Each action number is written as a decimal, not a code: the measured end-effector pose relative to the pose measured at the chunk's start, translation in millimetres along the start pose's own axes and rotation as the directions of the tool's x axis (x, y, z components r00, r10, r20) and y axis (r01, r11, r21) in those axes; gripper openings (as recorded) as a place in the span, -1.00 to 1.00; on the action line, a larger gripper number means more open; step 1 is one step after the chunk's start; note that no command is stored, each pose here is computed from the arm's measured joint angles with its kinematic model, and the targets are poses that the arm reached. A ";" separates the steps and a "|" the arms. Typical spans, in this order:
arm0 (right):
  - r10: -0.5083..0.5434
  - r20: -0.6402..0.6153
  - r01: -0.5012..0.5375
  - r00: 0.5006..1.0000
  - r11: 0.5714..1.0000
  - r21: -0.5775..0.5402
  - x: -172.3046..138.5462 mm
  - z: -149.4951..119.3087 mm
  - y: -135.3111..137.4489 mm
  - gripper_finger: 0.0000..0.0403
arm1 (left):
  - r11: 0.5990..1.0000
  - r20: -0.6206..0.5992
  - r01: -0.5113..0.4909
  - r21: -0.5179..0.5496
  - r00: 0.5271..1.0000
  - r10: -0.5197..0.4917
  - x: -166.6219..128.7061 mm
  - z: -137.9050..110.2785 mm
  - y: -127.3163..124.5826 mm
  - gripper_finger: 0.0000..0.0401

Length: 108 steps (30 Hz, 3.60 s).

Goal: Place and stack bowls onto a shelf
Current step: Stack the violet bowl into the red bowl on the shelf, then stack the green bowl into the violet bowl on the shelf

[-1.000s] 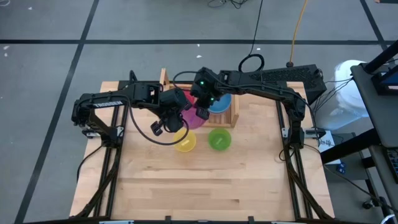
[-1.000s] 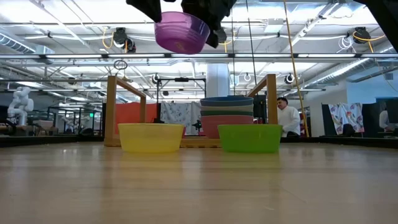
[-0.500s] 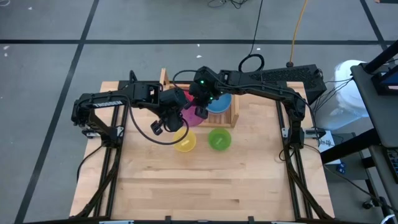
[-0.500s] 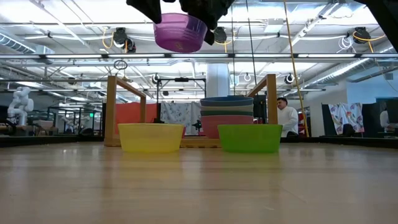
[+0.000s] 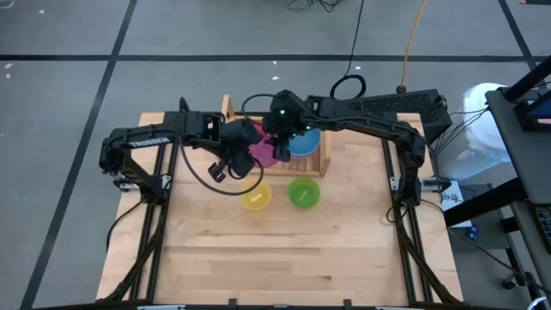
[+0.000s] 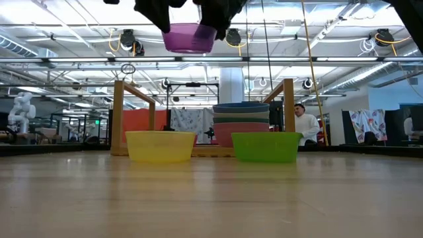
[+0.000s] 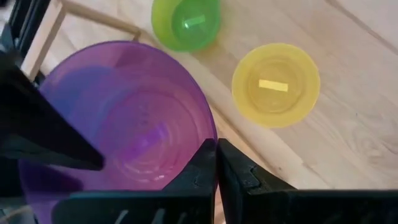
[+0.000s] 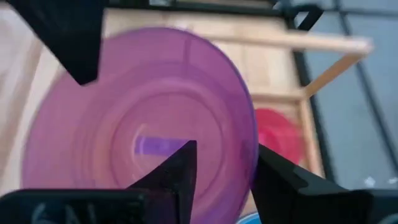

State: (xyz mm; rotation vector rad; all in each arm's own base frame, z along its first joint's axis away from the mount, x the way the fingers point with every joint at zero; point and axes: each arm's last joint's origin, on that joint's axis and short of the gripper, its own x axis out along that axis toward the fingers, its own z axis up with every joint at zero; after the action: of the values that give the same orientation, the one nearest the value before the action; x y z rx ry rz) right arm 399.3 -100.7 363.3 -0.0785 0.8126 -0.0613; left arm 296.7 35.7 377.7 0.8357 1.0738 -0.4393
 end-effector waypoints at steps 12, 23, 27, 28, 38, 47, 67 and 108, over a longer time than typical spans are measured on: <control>-0.142 0.132 0.152 0.981 0.986 -0.068 -67.4 8.7 -0.7 -0.37 | 0.979 -0.045 -0.016 -0.204 0.999 0.007 -0.7 -26.7 13.5 -0.99; -0.350 0.170 0.364 0.921 0.930 -0.055 -149.8 -3.8 3.1 -0.37 | 0.875 0.025 -0.048 -0.483 0.997 0.069 -0.9 -68.2 39.5 -0.99; -0.389 0.207 0.404 0.898 0.914 -0.035 -173.4 -7.9 4.2 -0.37 | 0.823 0.051 -0.033 -0.567 0.996 0.075 12.4 -82.2 43.6 -0.99; -0.391 0.212 0.407 0.896 0.913 -0.036 -177.8 -9.1 4.5 -0.37 | 0.811 0.050 -0.028 -0.584 0.996 0.071 16.8 -85.2 43.3 -0.99; -0.409 0.187 0.427 0.893 0.902 -0.063 -197.1 -20.6 2.3 -0.37 | 0.667 0.039 -0.062 -0.742 0.990 0.135 66.3 -109.9 42.5 -0.99; -0.428 0.104 0.437 0.898 0.895 -0.089 -196.5 -30.2 -8.0 -0.37 | 0.515 0.057 -0.078 -0.853 0.969 0.241 93.0 -119.3 42.1 -0.99; -0.424 0.083 0.432 0.902 0.891 -0.141 -196.3 -32.7 -9.2 -0.37 | 0.372 0.039 -0.071 -0.926 0.959 0.281 144.0 -146.9 13.0 -0.99; -0.420 0.070 0.426 0.905 0.888 -0.174 -196.0 -33.9 -8.7 -0.37 | 0.390 -0.106 -0.178 -0.903 0.974 0.200 163.0 -153.7 -12.3 -0.79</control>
State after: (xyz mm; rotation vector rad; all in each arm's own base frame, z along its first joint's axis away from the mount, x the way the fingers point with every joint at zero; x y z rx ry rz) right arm 239.9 -94.3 482.5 -0.4338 0.7575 -0.3978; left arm 268.5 159.3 192.6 -0.0730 0.9807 0.3771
